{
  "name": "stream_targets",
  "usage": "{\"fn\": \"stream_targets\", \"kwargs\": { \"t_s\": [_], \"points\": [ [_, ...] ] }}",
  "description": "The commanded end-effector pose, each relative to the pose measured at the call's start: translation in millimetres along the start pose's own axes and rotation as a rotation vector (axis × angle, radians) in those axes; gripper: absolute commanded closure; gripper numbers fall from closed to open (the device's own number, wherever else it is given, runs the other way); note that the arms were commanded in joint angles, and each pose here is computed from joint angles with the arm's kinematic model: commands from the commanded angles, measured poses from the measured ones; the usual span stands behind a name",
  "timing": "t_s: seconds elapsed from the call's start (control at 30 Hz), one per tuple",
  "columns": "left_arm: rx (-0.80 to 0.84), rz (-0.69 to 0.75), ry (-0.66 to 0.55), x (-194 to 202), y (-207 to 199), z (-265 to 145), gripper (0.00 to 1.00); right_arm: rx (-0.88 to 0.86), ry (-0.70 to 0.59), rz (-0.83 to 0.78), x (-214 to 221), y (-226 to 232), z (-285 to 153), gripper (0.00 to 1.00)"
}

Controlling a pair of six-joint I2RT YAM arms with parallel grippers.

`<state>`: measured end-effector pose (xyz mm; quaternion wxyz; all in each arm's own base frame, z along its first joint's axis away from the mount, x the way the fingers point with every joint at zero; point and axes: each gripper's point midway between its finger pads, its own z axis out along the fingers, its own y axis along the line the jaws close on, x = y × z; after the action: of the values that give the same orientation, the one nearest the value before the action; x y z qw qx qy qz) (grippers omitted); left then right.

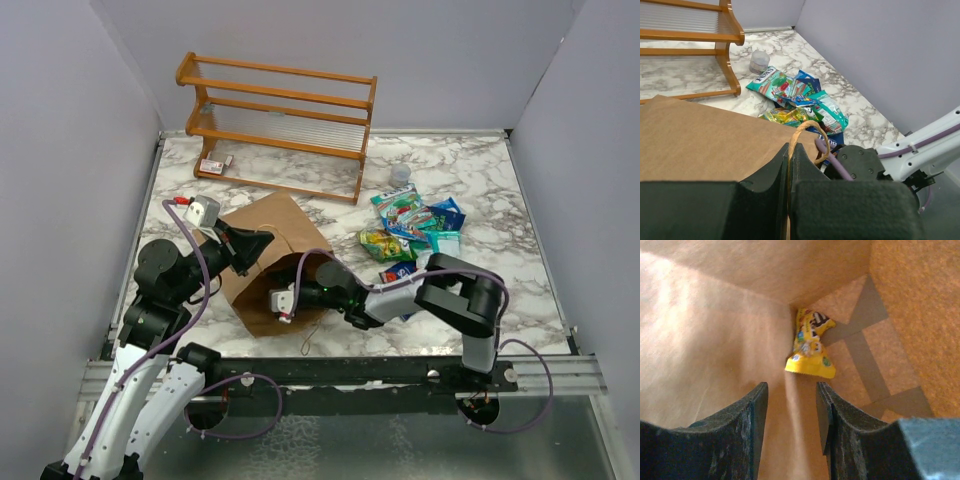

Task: Take the snacks out of the paper bag
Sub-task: Take out the snack from the paper bag.

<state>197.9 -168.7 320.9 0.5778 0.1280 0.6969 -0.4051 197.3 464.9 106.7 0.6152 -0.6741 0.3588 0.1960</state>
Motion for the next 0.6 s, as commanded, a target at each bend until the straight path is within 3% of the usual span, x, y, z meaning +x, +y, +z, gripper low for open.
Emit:
{"fn": "stream_targets", "kwargs": {
  "t_s": [0.0,0.27,0.57],
  "points": [
    [0.031,0.005,-0.026,-11,-10,-2,1.0,0.164,-0.012,-0.078,-2,-44,31,0.56],
    [0.015,0.003,-0.016,-10,-8,-3,1.0,0.079,0.065,-0.148,31,-25,59,0.46],
    [0.002,0.009,-0.004,-7,-3,0,1.0,-0.025,0.184,-0.247,39,-24,40,0.43]
  ]
}}
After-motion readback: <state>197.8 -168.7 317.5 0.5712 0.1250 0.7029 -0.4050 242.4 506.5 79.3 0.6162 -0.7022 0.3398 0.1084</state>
